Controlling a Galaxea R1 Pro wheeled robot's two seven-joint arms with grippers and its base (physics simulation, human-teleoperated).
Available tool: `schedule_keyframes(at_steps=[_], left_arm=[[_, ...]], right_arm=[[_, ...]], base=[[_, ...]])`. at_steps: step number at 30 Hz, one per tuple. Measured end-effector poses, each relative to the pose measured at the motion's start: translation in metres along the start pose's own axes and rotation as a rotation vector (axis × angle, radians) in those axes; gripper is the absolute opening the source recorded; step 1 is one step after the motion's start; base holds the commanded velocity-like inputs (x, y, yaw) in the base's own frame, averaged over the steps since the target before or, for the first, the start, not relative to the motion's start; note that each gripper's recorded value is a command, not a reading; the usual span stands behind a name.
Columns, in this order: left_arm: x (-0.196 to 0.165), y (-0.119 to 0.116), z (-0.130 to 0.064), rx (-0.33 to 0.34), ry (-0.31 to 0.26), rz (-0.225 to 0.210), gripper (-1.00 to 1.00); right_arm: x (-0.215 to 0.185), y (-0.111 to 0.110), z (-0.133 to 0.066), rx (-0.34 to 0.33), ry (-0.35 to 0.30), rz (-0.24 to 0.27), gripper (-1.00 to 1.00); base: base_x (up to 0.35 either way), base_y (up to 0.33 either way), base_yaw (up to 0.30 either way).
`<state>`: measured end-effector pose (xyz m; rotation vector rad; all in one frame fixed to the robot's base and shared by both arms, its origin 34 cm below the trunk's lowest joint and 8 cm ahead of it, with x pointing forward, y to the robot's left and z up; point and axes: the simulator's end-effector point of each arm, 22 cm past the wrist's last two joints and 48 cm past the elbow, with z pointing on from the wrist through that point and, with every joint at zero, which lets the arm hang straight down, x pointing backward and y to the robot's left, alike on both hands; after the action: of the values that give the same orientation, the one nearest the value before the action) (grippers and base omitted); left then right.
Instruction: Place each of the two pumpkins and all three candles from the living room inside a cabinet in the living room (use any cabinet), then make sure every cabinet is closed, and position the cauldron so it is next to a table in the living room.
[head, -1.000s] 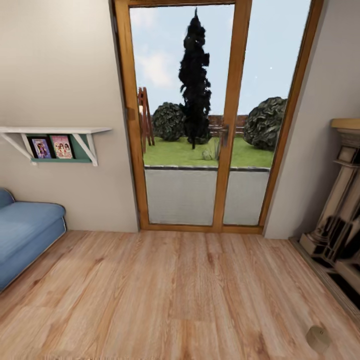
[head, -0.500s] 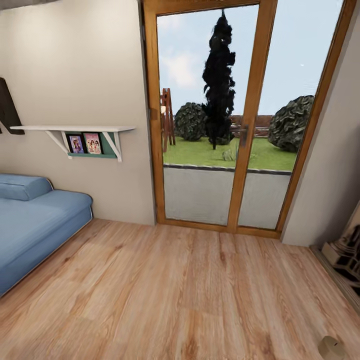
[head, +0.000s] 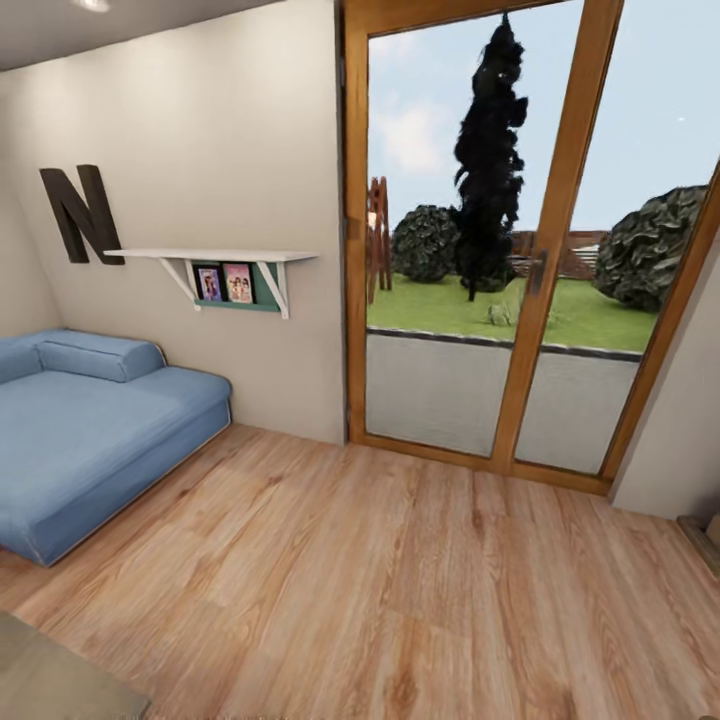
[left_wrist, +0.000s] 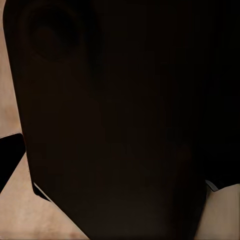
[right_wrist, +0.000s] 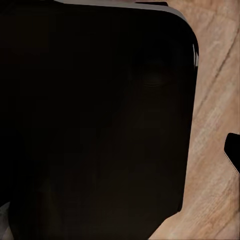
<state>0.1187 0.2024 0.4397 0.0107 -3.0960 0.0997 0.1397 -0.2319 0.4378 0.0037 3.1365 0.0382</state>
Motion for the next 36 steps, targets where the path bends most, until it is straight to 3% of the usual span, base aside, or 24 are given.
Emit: schedule_keyframes(at_steps=[8, 25, 36], left_arm=[[0.000, 0.001, 0.000, 0.000, 0.000, 0.000, 1.00], [0.000, 0.000, 0.000, 0.000, 0.000, 0.000, 1.00], [0.000, -0.012, 0.000, 0.016, 0.000, -0.002, 1.00]], right_arm=[[0.000, -0.001, 0.000, 0.001, 0.001, 0.000, 1.00], [0.000, 0.000, 0.000, 0.000, 0.001, 0.000, 1.00], [0.000, 0.000, 0.000, 0.000, 0.001, 0.001, 1.00]], base=[[-0.059, 0.007, 0.280], [-0.225, 0.062, 0.280], [-0.044, 0.001, 0.280]])
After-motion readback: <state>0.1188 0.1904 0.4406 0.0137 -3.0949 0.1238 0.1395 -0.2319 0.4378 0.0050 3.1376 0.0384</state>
